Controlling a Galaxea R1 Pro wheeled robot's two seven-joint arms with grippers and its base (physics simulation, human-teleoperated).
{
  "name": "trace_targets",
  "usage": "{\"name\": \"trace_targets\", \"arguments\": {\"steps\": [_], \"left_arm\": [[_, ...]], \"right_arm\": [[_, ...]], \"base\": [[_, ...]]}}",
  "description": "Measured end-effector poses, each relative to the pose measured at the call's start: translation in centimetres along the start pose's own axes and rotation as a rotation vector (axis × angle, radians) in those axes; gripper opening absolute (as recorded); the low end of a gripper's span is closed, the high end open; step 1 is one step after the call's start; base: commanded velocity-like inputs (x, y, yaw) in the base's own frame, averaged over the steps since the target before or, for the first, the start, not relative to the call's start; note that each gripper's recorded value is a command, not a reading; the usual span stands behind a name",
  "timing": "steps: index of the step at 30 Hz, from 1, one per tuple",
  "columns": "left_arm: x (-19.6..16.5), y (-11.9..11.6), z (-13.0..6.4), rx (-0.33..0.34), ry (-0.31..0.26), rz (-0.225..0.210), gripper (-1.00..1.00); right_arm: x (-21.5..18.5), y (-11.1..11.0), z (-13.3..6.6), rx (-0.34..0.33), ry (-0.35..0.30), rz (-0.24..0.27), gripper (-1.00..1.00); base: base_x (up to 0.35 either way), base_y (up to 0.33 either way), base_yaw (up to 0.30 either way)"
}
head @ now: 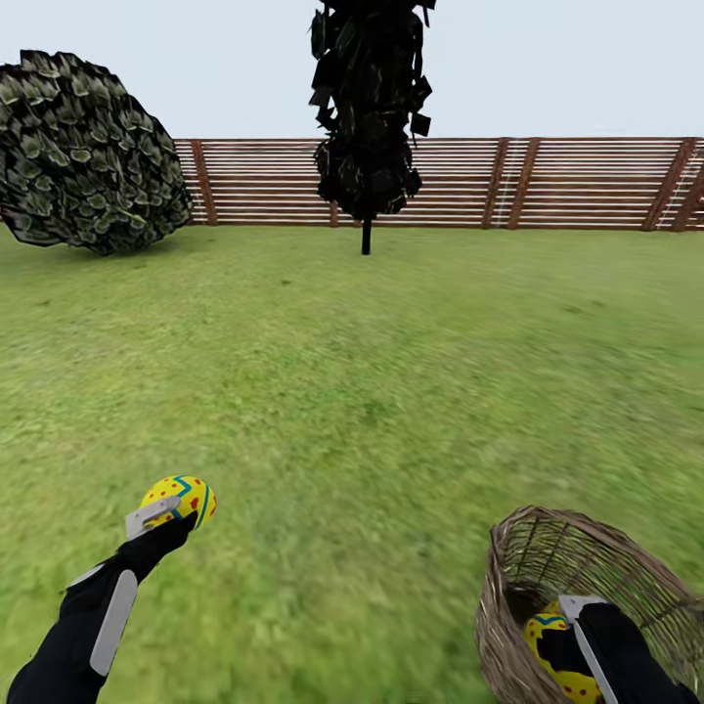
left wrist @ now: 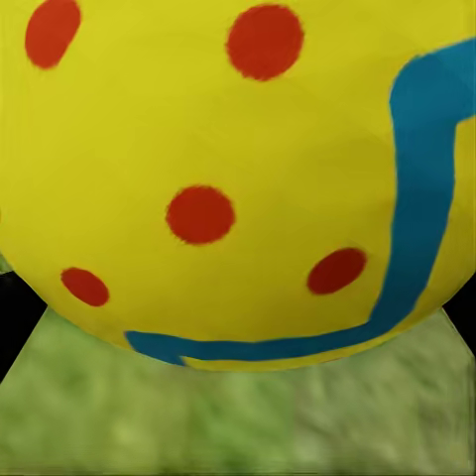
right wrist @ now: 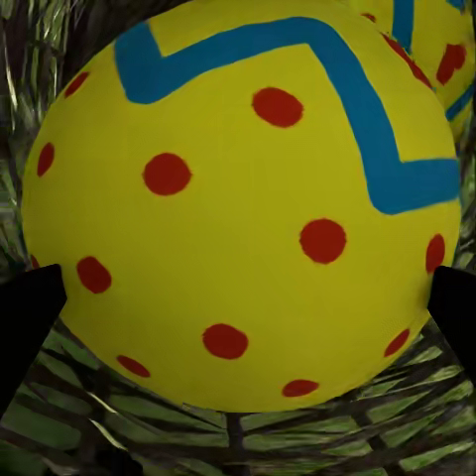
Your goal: Take the three Easter eggs out of the wicker basket on the lawn in the garden, then place them on the lawn next to a single tree (choose any tree) so that all three eggs are next to the same tree and none are left in the basket.
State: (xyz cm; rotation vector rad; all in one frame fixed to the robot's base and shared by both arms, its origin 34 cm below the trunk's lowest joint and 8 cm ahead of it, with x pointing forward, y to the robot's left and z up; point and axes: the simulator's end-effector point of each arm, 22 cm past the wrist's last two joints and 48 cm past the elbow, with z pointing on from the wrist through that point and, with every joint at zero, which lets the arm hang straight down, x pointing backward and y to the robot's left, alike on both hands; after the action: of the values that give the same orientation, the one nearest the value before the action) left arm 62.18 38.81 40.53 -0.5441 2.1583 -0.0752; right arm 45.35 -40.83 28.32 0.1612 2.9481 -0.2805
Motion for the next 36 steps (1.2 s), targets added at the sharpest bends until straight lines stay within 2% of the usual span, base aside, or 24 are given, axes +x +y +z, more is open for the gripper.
{"name": "trace_targets", "arguments": {"steps": [3,11,15,24,26,29,31,33,36], "left_arm": [[-0.6,-0.2,-0.3,0.006,-0.011,-0.002,-1.00],[-2.0,-0.8,-1.2,0.018,-0.037,-0.007,-1.00],[-2.1,-2.8,-1.6,0.055,-0.038,0.026,-1.00],[-2.9,-3.4,-2.3,0.060,-0.035,0.023,-1.00],[-2.5,-3.9,-2.3,0.062,-0.021,0.018,-1.00],[-2.0,-6.9,-2.5,0.096,0.000,0.118,-1.00],[-1.6,-7.3,-2.8,0.098,0.028,0.137,-1.00],[1.1,-6.2,-3.4,0.080,0.095,0.148,-1.00],[5.8,-3.4,-5.0,0.041,0.183,0.170,-1.00]], "right_arm": [[-0.3,-0.1,-0.4,-0.001,-0.012,0.003,-1.00],[-1.3,-0.3,-1.6,-0.002,-0.044,0.008,-1.00],[-2.4,-0.6,-2.7,0.004,-0.080,0.009,-1.00],[-3.6,-1.0,-4.4,0.003,-0.106,0.014,-1.00],[-3.8,-0.9,-4.8,0.003,-0.105,0.012,-1.00],[-4.1,-1.0,-5.4,0.002,-0.104,0.012,-1.00],[-4.2,-0.9,-5.8,-0.002,-0.103,0.013,-1.00],[-4.4,-0.6,-6.2,-0.006,-0.102,0.009,-1.00],[-4.6,0.8,-6.8,-0.014,-0.101,-0.045,-1.00]], "base": [[-0.015,-0.008,-0.219],[0.000,0.000,-0.014],[0.000,0.000,0.000],[0.000,0.000,0.000],[0.000,0.000,0.000],[0.000,0.000,0.000],[0.000,0.000,0.000],[0.000,0.000,0.000],[0.000,0.000,0.000]]}}
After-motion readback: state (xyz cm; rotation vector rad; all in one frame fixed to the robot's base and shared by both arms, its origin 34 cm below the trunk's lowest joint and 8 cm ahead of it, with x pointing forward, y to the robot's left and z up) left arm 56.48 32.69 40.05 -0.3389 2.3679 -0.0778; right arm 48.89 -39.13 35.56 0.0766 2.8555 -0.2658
